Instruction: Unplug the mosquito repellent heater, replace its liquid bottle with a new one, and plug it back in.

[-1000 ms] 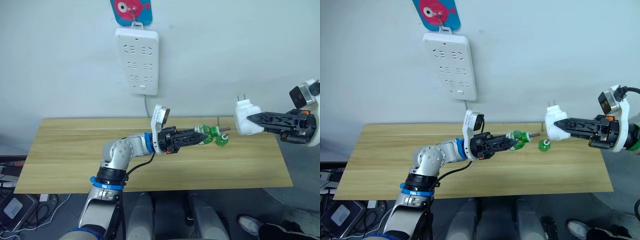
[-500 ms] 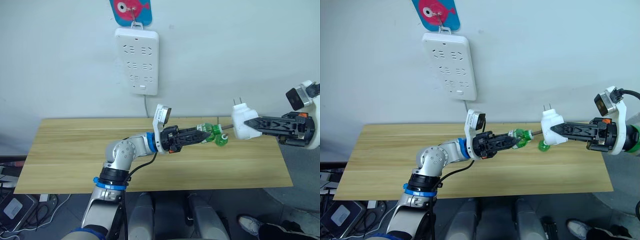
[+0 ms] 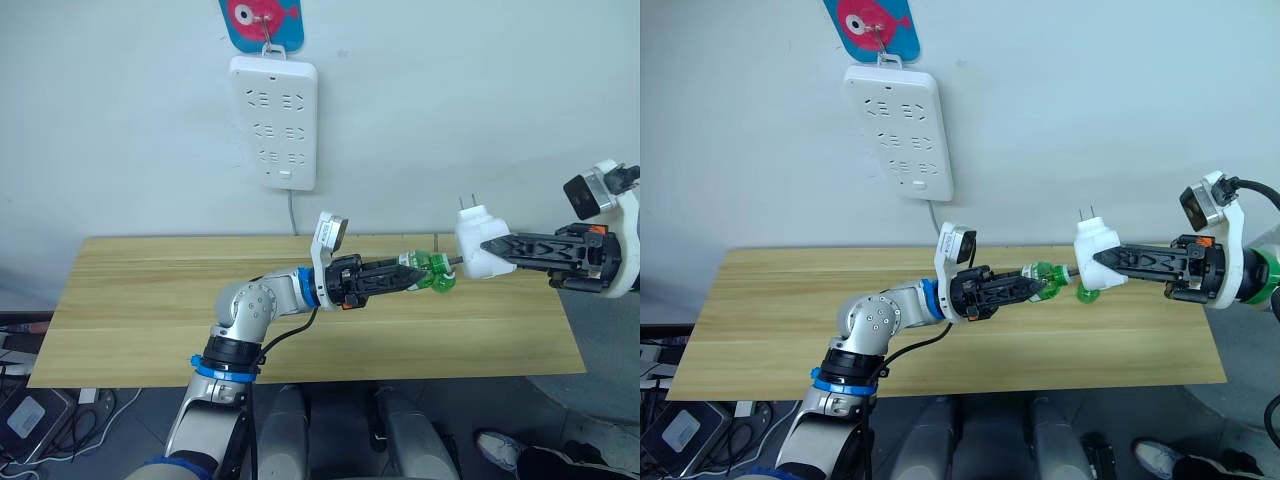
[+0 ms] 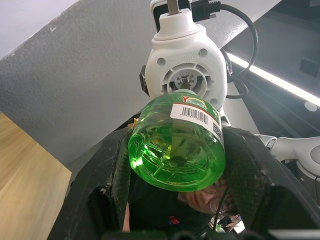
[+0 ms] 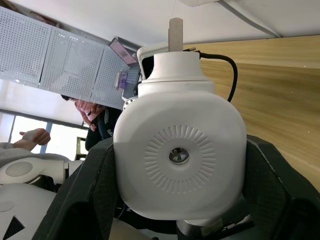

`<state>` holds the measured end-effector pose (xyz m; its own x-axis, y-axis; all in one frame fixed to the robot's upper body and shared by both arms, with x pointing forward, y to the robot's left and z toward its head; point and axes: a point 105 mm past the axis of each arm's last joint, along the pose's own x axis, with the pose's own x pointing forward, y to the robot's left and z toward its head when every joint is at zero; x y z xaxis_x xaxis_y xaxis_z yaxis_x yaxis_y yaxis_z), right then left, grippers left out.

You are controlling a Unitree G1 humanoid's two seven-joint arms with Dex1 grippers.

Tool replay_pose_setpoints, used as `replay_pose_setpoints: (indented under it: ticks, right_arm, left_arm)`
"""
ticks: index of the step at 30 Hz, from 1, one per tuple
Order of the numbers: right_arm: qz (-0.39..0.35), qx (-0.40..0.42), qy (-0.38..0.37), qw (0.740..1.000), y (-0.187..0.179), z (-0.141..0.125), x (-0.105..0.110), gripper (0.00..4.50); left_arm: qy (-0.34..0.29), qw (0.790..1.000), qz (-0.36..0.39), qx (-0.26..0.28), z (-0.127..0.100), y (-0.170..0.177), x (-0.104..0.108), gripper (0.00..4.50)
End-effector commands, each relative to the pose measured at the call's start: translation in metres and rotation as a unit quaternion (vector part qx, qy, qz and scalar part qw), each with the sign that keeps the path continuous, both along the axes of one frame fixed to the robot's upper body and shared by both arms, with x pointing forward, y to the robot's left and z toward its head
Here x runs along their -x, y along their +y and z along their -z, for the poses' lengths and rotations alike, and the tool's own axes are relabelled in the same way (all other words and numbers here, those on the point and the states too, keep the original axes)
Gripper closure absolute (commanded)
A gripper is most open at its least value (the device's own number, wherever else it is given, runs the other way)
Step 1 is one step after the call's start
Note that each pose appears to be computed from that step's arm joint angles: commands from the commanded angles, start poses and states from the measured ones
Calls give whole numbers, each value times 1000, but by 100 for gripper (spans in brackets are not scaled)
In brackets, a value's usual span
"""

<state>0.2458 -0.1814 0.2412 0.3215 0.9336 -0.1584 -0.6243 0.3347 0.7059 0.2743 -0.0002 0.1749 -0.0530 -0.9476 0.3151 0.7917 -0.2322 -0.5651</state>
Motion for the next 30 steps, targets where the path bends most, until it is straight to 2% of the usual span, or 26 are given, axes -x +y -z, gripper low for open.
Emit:
replay_pose_setpoints:
  ticks: [1,18,30]
  right_arm:
    - [-25,-12,-24,999,8,-11,6,152]
    - [-2,-5,-18,1000,2,-8,3,152]
    - [-2,-5,-22,1000,6,-7,2,152]
  left_arm:
    - [-14,1000,8,19,-10,-3,4,209]
    - [-20,999,13,25,-17,-2,4,209]
    - [-21,999,26,26,-16,-6,12,209]
